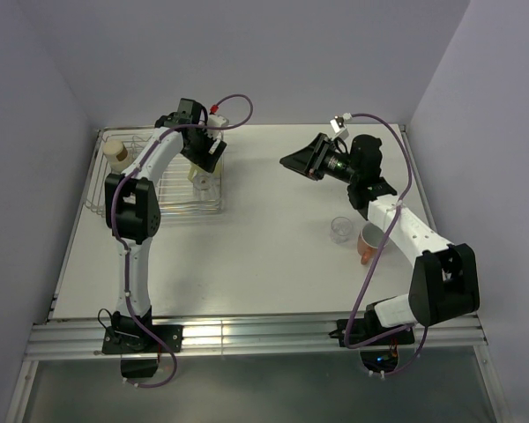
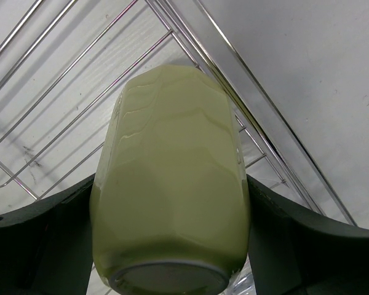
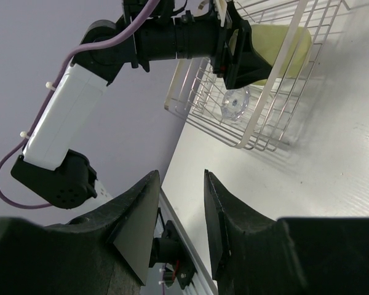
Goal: Load the cups into the dish rack
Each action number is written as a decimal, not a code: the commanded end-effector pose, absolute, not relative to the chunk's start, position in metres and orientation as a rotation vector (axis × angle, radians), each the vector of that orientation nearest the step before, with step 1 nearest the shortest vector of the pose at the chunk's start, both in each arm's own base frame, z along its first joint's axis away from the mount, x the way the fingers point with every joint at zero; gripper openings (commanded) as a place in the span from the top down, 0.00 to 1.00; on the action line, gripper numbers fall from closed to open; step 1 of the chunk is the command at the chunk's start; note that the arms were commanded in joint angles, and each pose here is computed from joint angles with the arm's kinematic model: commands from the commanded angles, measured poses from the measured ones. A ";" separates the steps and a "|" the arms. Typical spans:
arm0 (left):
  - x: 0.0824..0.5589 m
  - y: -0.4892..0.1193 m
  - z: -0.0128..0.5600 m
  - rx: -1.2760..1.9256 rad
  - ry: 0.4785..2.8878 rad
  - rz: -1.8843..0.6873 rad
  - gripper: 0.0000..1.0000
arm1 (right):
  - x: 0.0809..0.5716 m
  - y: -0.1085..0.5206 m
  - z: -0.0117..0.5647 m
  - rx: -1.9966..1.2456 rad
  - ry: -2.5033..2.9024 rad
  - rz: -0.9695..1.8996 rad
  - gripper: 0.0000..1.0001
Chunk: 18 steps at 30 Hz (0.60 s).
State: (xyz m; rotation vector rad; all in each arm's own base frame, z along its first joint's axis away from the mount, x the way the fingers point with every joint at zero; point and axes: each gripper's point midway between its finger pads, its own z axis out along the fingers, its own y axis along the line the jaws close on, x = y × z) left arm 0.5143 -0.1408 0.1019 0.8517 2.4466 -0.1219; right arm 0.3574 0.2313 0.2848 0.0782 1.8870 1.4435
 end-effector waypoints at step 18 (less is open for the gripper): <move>0.539 -0.164 0.176 0.787 2.226 -0.165 0.16 | 0.358 0.236 0.301 0.019 1.847 1.418 0.58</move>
